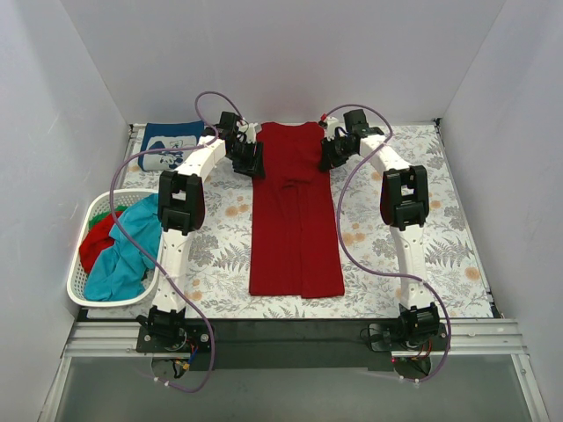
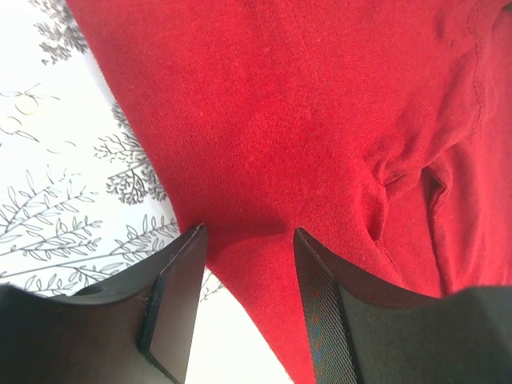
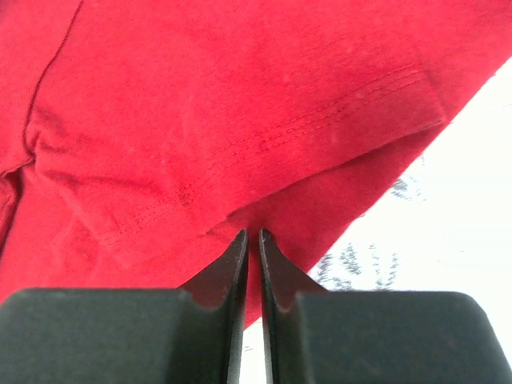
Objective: Fold and stack the t-shirts
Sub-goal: Fold the tshirt
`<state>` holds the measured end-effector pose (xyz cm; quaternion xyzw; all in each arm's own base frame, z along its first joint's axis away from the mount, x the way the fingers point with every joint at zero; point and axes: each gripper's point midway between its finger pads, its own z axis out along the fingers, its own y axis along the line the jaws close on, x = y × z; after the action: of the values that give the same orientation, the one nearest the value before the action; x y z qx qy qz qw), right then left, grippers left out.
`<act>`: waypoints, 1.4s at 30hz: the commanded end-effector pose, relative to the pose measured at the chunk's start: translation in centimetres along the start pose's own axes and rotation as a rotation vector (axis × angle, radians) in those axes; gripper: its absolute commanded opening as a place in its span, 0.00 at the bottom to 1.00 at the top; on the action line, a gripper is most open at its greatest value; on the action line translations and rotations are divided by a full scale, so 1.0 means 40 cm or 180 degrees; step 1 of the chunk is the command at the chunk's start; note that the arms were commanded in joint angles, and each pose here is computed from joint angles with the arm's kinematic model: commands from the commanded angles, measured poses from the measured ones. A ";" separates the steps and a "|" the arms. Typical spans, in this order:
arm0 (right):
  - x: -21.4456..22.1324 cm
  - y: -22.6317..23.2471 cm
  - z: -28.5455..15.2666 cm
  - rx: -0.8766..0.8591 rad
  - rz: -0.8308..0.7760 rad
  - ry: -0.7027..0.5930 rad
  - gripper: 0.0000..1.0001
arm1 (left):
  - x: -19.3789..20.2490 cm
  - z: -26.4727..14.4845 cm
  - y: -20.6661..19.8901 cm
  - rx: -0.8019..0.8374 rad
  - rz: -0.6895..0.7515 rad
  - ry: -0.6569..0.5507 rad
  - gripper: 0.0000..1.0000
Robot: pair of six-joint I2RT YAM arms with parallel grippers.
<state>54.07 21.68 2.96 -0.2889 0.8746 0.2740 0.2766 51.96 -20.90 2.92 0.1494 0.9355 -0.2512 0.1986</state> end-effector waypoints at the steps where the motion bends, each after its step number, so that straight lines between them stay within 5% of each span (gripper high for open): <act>1: -0.009 -0.082 0.000 0.0365 -0.0023 -0.0026 0.17 | 0.014 0.029 0.075 -0.0264 -0.0116 0.0024 0.47; 8: -0.026 -0.074 -0.013 0.0352 -0.0071 -0.0093 0.18 | -0.024 0.019 0.083 -0.0340 -0.0068 -0.0110 0.50; 15: -0.204 0.056 -0.173 0.0033 -0.0405 -0.0639 0.47 | -0.151 -0.129 -0.033 0.0048 0.0251 -0.0659 0.67; 21: -0.285 0.183 -0.335 -0.0145 -0.0648 -0.0965 0.54 | -0.167 -0.303 -0.178 0.0475 0.0511 -0.1014 0.75; 26: -0.182 0.283 -0.396 -0.0387 -0.0723 -0.0810 0.55 | -0.039 -0.368 -0.232 0.0688 0.0882 -0.0918 0.75; 30: -0.014 0.371 -0.424 -0.0506 -0.0890 -0.0389 0.54 | 0.164 -0.391 -0.255 0.0859 0.1335 -0.0716 0.70; 34: 0.186 0.461 -0.442 -0.0580 -0.1298 0.0024 0.52 | 0.329 -0.462 -0.312 0.0956 0.2178 -0.0759 0.68; 42: 0.486 0.607 -0.423 -0.0728 -0.2533 0.0515 0.46 | 0.616 -0.441 -0.378 0.1250 0.3420 -0.0644 0.66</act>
<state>20.19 21.14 11.04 -0.5904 0.7227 0.2729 0.2339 21.27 -19.01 12.37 0.5331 0.7154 -0.3138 0.3248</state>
